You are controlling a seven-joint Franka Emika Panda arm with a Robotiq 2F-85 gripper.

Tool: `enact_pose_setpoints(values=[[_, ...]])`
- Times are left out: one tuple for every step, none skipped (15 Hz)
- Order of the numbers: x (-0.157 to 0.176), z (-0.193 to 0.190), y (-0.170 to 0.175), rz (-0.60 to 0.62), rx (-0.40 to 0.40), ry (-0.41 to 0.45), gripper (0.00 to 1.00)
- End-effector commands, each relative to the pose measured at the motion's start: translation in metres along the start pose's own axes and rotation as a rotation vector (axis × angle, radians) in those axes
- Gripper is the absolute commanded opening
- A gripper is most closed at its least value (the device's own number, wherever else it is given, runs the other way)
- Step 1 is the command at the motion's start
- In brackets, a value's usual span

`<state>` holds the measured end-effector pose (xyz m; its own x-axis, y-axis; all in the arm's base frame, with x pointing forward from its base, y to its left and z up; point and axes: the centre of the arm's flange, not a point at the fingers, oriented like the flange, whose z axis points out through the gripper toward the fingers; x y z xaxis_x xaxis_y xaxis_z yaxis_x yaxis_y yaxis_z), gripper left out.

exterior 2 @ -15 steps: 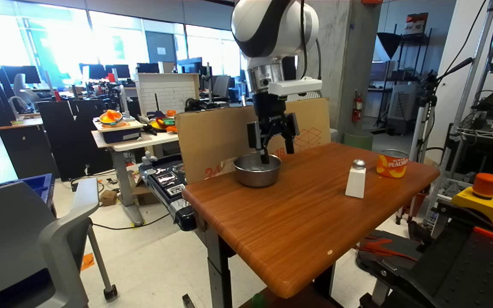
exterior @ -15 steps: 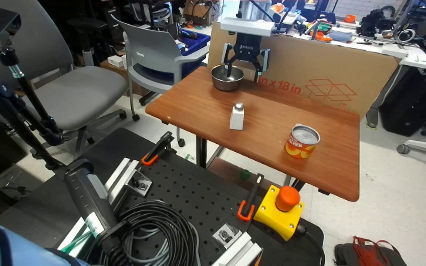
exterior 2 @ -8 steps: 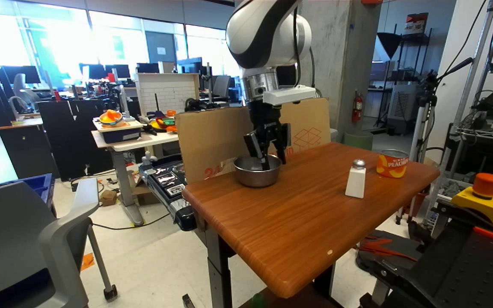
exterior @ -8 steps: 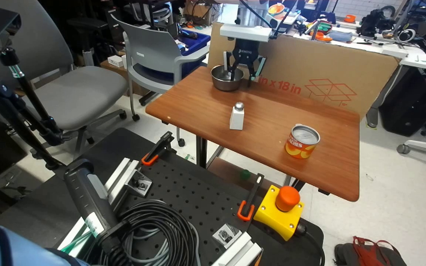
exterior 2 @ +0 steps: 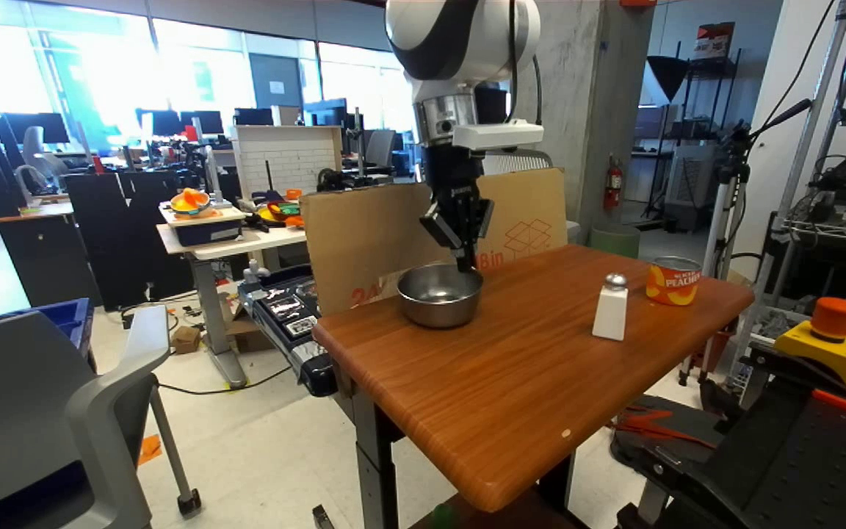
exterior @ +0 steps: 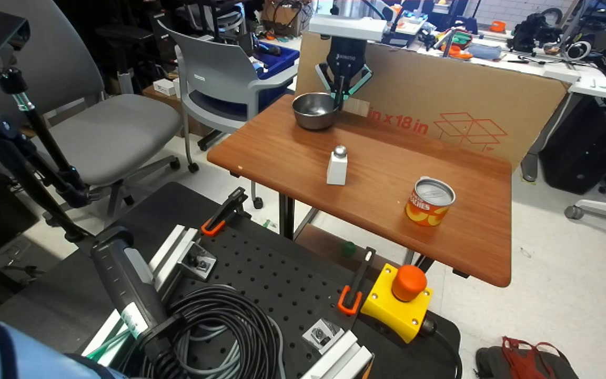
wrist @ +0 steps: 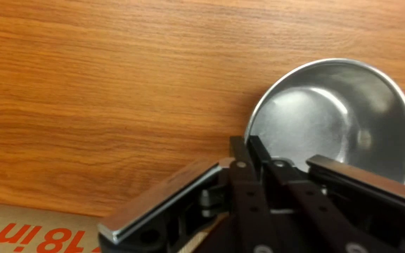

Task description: Pick up the silver bowl and move it to the right.

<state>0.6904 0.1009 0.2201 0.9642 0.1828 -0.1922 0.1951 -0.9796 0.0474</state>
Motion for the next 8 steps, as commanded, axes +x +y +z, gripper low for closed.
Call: enact_pose_setpoints(values=[[-0.027, -0.036, 0.012, -0.021, 0.011, 0.033, 0.02], [-0.031, -0.048, 0.016, -0.022, 0.006, 0.052, 0.02], [-0.037, -0.061, 0.020, -0.025, 0.006, 0.072, 0.01], [-0.043, -0.078, 0.025, -0.038, 0.011, 0.095, 0.01], [-0.053, -0.098, 0.033, -0.044, 0.009, 0.125, 0.01], [-0.062, -0.115, 0.042, -0.054, 0.011, 0.150, 0.01], [-0.074, -0.132, 0.056, -0.055, 0.012, 0.170, 0.01], [-0.083, -0.144, 0.069, -0.047, 0.013, 0.186, 0.01]])
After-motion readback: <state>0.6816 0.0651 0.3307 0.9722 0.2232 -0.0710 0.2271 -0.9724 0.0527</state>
